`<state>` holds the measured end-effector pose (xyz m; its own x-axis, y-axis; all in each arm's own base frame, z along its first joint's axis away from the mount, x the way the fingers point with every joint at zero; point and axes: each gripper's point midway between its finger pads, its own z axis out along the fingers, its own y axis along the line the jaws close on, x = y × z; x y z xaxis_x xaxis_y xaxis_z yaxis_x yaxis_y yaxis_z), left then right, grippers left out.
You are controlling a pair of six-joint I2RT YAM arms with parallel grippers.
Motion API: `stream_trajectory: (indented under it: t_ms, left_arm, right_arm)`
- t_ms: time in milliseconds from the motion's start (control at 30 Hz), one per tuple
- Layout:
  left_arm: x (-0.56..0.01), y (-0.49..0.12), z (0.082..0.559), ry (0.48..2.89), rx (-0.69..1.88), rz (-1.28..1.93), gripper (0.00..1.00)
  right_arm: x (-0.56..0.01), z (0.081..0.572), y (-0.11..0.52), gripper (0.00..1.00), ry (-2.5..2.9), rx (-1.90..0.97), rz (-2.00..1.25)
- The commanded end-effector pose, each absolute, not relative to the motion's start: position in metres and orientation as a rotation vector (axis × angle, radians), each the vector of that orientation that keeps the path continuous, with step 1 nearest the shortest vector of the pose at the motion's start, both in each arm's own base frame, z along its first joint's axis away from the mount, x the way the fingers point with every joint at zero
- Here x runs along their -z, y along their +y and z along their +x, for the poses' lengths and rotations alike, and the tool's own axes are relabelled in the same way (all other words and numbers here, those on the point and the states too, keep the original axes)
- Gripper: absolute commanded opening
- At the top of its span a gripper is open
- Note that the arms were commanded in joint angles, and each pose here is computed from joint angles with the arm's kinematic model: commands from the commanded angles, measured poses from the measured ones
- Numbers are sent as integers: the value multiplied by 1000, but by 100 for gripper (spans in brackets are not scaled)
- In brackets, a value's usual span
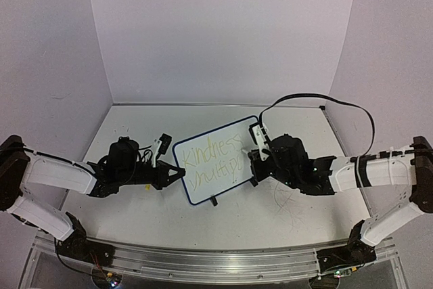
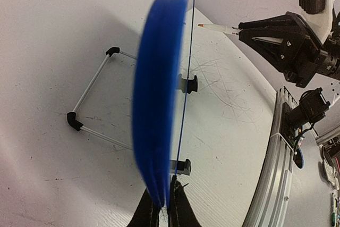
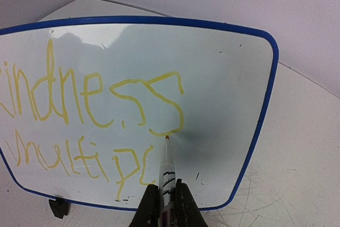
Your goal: Write a sentence on the whiteboard
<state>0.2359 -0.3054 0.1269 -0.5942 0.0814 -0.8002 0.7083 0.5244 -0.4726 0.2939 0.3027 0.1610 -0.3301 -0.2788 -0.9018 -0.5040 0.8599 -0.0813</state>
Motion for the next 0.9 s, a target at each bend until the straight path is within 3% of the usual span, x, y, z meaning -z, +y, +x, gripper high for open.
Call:
stream_trajectory:
  t_ms: [0, 867]
  left_arm:
    - [-116, -297, 241, 2062, 980, 646, 0]
    - [-116, -295, 242, 2062, 969, 642, 0]
  right_arm:
    - [-158, 295, 307, 0, 1946, -274, -572]
    - [-132, 296, 300, 0, 2002, -214, -572]
